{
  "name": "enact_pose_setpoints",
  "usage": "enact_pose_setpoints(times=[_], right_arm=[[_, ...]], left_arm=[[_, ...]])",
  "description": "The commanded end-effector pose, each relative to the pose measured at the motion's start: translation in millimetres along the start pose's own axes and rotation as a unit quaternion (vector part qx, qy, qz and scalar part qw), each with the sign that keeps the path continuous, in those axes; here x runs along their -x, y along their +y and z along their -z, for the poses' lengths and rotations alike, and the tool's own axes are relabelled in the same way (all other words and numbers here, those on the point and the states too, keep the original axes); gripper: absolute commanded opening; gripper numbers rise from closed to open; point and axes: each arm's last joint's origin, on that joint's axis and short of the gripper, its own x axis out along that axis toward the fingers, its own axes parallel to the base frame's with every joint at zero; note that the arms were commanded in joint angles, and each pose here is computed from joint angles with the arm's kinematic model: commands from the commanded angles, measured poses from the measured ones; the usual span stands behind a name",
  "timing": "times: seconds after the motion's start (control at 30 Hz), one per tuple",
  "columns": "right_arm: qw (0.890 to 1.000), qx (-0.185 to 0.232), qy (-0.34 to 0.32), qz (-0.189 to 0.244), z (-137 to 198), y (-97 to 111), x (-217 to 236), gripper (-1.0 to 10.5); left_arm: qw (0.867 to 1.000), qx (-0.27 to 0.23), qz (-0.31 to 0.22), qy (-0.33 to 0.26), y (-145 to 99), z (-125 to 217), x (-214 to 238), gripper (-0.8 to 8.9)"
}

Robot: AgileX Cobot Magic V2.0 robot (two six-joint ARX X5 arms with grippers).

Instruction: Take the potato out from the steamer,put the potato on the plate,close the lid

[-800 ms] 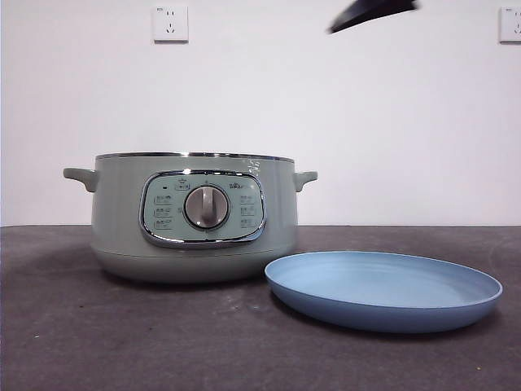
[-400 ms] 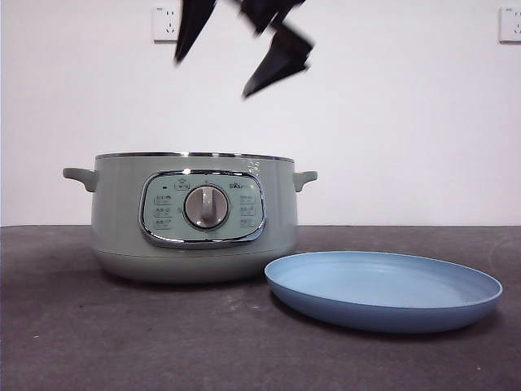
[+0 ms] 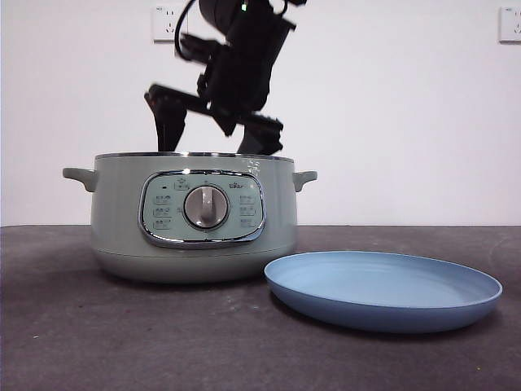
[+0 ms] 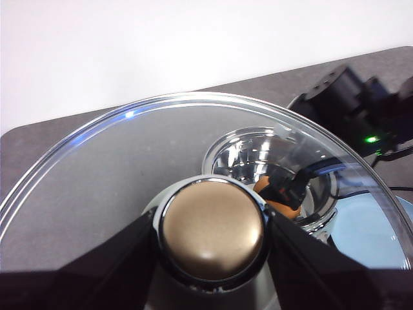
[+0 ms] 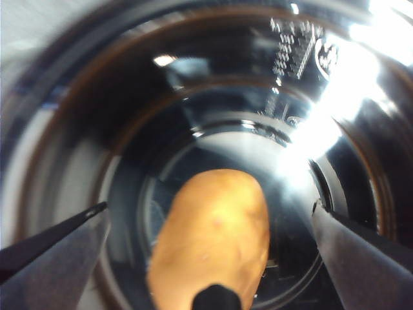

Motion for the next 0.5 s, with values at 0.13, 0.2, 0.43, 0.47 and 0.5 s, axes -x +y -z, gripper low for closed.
enact_pose_setpoints(times=[0.13,0.2,0.43,0.47,0.5], right_arm=[[1.000,0.002,0.024,0.014,9.3,-1.6,-26.6,6.6],[0.999,0.002,0.031,0.015,12.3,-2.1,-33.8,6.5],[0.999,0.001,0.043,0.012,17.2,-2.5,-43.6,4.9],[0.999,0.001,0.044,0.011,17.4,-2.3,-43.6,4.2],[0.999,0.001,0.045,0.011,17.5,-2.3,-43.6,3.5]], left_arm=[[0.999,-0.006,0.008,-0.034,-2.7,-5.2,7.9,-0.08],[0.999,-0.007,0.010,-0.034,-2.9,-5.1,7.9,-0.08],[0.999,-0.008,0.012,-0.034,-3.2,-5.2,7.9,-0.08],[0.999,-0.008,0.012,-0.034,-3.2,-5.2,7.9,-0.08],[0.999,-0.008,0.012,-0.034,-3.2,-5.2,7.9,-0.08]])
